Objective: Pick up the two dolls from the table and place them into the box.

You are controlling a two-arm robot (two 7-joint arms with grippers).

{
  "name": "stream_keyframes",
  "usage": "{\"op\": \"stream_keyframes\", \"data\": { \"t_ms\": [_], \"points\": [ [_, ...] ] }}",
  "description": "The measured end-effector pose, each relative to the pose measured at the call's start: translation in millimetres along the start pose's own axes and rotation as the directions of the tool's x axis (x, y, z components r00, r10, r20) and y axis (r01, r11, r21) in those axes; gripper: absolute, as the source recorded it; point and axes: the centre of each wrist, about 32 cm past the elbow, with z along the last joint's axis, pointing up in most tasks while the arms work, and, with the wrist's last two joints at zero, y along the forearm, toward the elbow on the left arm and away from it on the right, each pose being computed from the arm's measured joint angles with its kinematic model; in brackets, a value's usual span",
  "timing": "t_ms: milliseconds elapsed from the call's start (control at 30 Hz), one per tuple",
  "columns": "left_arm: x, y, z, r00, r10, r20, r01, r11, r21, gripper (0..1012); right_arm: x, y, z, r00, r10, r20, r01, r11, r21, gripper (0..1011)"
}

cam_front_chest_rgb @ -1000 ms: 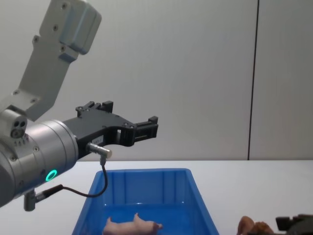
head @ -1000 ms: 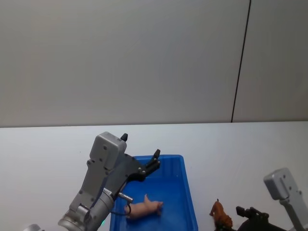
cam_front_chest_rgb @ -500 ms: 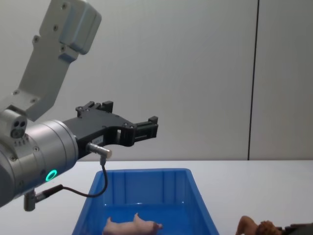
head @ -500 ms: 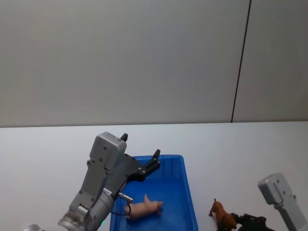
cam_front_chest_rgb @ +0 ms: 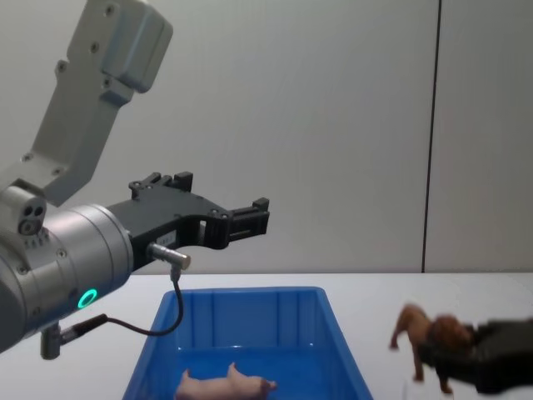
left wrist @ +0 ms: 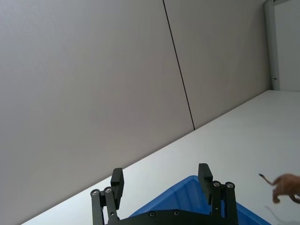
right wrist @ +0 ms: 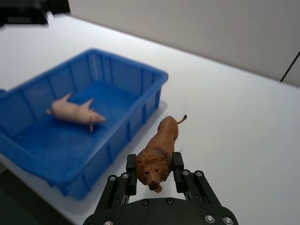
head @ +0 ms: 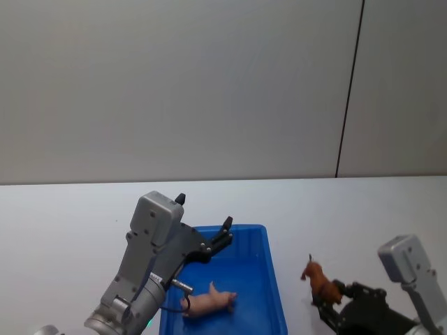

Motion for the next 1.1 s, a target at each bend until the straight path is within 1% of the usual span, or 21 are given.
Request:
{"op": "stream_keyframes", "data": {
  "t_ms": [33, 133, 167, 233, 267, 300, 333, 400, 467, 533, 600, 633, 700, 767, 833, 867, 933, 967, 1000, 1067, 1100],
  "points": [
    [0.0, 0.0, 0.0, 1.0, 0.0, 0.0, 0.0, 1.0, 0.0, 1002, -0.8, 0.0, 4.0, 1.0, -0.002, 0.005, 0.002, 1.0, 0.023, 426],
    [0.0, 0.0, 0.0, 1.0, 0.0, 0.0, 0.0, 1.0, 0.0, 1001, -1.4, 0.9, 10.7, 1.0, -0.003, 0.011, 0.002, 0.999, 0.054, 426],
    [0.0, 0.0, 0.0, 1.0, 0.0, 0.0, 0.0, 1.0, 0.0, 1002, -1.8, 1.8, 15.1, 1.0, 0.0, 0.012, -0.001, 0.997, 0.074, 426],
    [0.0, 0.0, 0.0, 1.0, 0.0, 0.0, 0.0, 1.0, 0.0, 1001, -1.8, 3.3, 20.1, 1.0, 0.006, 0.012, -0.007, 0.995, 0.095, 426],
    [0.0, 0.0, 0.0, 1.0, 0.0, 0.0, 0.0, 1.0, 0.0, 1001, -1.7, 5.1, 24.5, 1.0, 0.015, 0.011, -0.016, 0.994, 0.112, 426],
    [0.0, 0.0, 0.0, 1.0, 0.0, 0.0, 0.0, 1.0, 0.0, 1001, -1.7, 5.1, 24.5, 1.0, 0.015, 0.011, -0.016, 0.994, 0.112, 426],
    [0.0, 0.0, 0.0, 1.0, 0.0, 0.0, 0.0, 1.0, 0.0, 1001, -1.7, 7.5, 29.6, 1.0, 0.026, 0.009, -0.027, 0.991, 0.128, 426],
    [0.0, 0.0, 0.0, 1.0, 0.0, 0.0, 0.0, 1.0, 0.0, 1001, -1.7, 11.5, 35.9, 0.999, 0.047, 0.008, -0.048, 0.988, 0.145, 426],
    [0.0, 0.0, 0.0, 1.0, 0.0, 0.0, 0.0, 1.0, 0.0, 1001, -1.8, 14.8, 39.5, 0.998, 0.062, 0.007, -0.062, 0.987, 0.151, 426],
    [0.0, 0.0, 0.0, 1.0, 0.0, 0.0, 0.0, 1.0, 0.0, 1001, -2.4, 21.6, 45.6, 0.996, 0.089, 0.002, -0.088, 0.984, 0.156, 426],
    [0.0, 0.0, 0.0, 1.0, 0.0, 0.0, 0.0, 1.0, 0.0, 1001, -3.1, 28.1, 49.3, 0.994, 0.112, -0.004, -0.11, 0.982, 0.151, 426],
    [0.0, 0.0, 0.0, 1.0, 0.0, 0.0, 0.0, 1.0, 0.0, 1002, -3.1, 28.1, 49.3, 0.994, 0.112, -0.004, -0.11, 0.982, 0.151, 426],
    [0.0, 0.0, 0.0, 1.0, 0.0, 0.0, 0.0, 1.0, 0.0, 1001, -4.6, 37.2, 53.0, 0.99, 0.141, -0.009, -0.139, 0.981, 0.138, 429],
    [0.0, 0.0, 0.0, 1.0, 0.0, 0.0, 0.0, 1.0, 0.0, 1001, -5.4, 42.7, 54.3, 0.988, 0.154, -0.011, -0.151, 0.98, 0.13, 474],
    [0.0, 0.0, 0.0, 1.0, 0.0, 0.0, 0.0, 1.0, 0.0, 1002, -6.7, 49.2, 55.4, 0.985, 0.172, -0.012, -0.169, 0.979, 0.115, 547],
    [0.0, 0.0, 0.0, 1.0, 0.0, 0.0, 0.0, 1.0, 0.0, 1001, -7.1, 51.4, 55.5, 0.984, 0.176, -0.014, -0.173, 0.979, 0.111, 547],
    [0.0, 0.0, 0.0, 1.0, 0.0, 0.0, 0.0, 1.0, 0.0, 1001, -8.4, 58.1, 55.6, 0.981, 0.192, -0.015, -0.19, 0.977, 0.096, 635],
    [0.0, 0.0, 0.0, 1.0, 0.0, 0.0, 0.0, 1.0, 0.0, 1001, -8.7, 59.9, 55.6, 0.98, 0.197, -0.015, -0.195, 0.977, 0.091, 655],
    [0.0, 0.0, 0.0, 1.0, 0.0, 0.0, 0.0, 1.0, 0.0, 1001, -9.0, 63.0, 55.4, 0.979, 0.205, -0.015, -0.203, 0.976, 0.083, 715],
    [0.0, 0.0, 0.0, 1.0, 0.0, 0.0, 0.0, 1.0, 0.0, 1001, -9.4, 65.5, 55.4, 0.977, 0.212, -0.015, -0.21, 0.975, 0.078, 750],
    [0.0, 0.0, 0.0, 1.0, 0.0, 0.0, 0.0, 1.0, 0.0, 1001, -9.2, 67.7, 55.4, 0.976, 0.218, -0.014, -0.216, 0.974, 0.073, 801]
  ]
}}
